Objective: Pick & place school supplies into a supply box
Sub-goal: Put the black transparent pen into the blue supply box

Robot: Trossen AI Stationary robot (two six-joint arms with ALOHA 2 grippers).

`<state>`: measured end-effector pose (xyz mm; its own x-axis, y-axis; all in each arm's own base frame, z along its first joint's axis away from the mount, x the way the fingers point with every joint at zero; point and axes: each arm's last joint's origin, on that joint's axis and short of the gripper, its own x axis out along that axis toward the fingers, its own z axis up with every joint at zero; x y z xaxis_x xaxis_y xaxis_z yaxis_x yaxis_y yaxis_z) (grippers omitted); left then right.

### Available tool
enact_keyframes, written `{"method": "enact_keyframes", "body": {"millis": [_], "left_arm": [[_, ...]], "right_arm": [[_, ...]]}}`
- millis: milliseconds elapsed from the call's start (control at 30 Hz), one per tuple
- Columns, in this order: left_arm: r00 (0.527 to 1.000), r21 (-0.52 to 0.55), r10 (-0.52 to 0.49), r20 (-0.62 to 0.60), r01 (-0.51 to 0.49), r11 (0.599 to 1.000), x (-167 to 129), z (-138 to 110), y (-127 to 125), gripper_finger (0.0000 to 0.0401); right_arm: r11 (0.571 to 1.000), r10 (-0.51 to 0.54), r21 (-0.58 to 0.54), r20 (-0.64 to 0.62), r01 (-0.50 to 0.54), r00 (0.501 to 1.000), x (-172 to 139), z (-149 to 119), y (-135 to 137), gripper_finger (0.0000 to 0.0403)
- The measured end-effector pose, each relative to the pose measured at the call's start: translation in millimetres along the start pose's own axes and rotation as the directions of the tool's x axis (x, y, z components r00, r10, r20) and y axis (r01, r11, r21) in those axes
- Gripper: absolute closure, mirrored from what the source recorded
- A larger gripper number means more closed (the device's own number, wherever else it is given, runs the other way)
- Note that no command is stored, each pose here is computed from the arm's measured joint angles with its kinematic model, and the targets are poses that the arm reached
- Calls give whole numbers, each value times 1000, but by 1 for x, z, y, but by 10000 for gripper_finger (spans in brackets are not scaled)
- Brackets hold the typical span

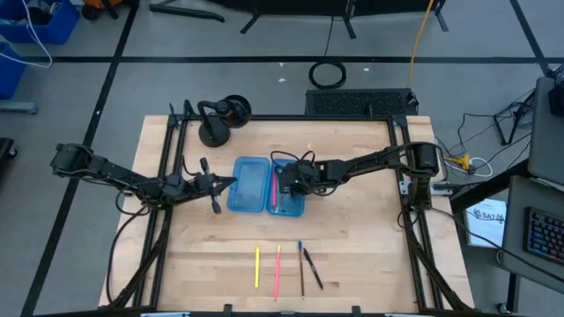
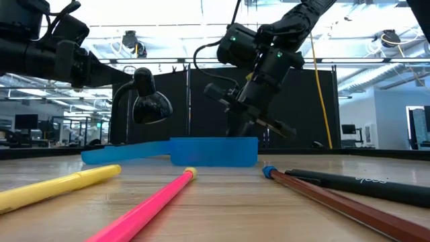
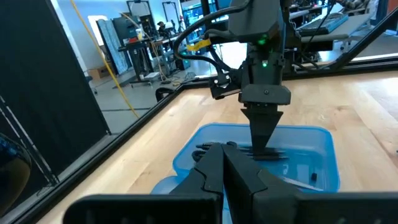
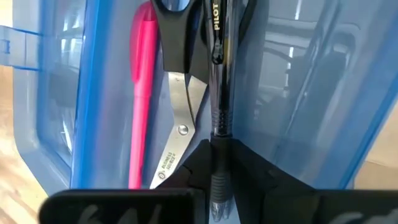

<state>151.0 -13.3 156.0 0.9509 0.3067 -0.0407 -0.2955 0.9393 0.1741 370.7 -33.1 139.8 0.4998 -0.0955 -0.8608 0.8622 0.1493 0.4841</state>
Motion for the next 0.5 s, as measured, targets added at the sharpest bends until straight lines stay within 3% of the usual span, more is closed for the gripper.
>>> {"method": "enact_keyframes", "body": {"millis": [267,500], "left_arm": [[1000,0,-2,-4,2,1000,0,0,0,393],[1000,-3,-2,-4,2,1000,0,0,0,393]], "right_arm": [[999,40,-12,12,-40,999,0,1,4,305],[998,44,-51,10,-43,999,0,0,4,280]]}}
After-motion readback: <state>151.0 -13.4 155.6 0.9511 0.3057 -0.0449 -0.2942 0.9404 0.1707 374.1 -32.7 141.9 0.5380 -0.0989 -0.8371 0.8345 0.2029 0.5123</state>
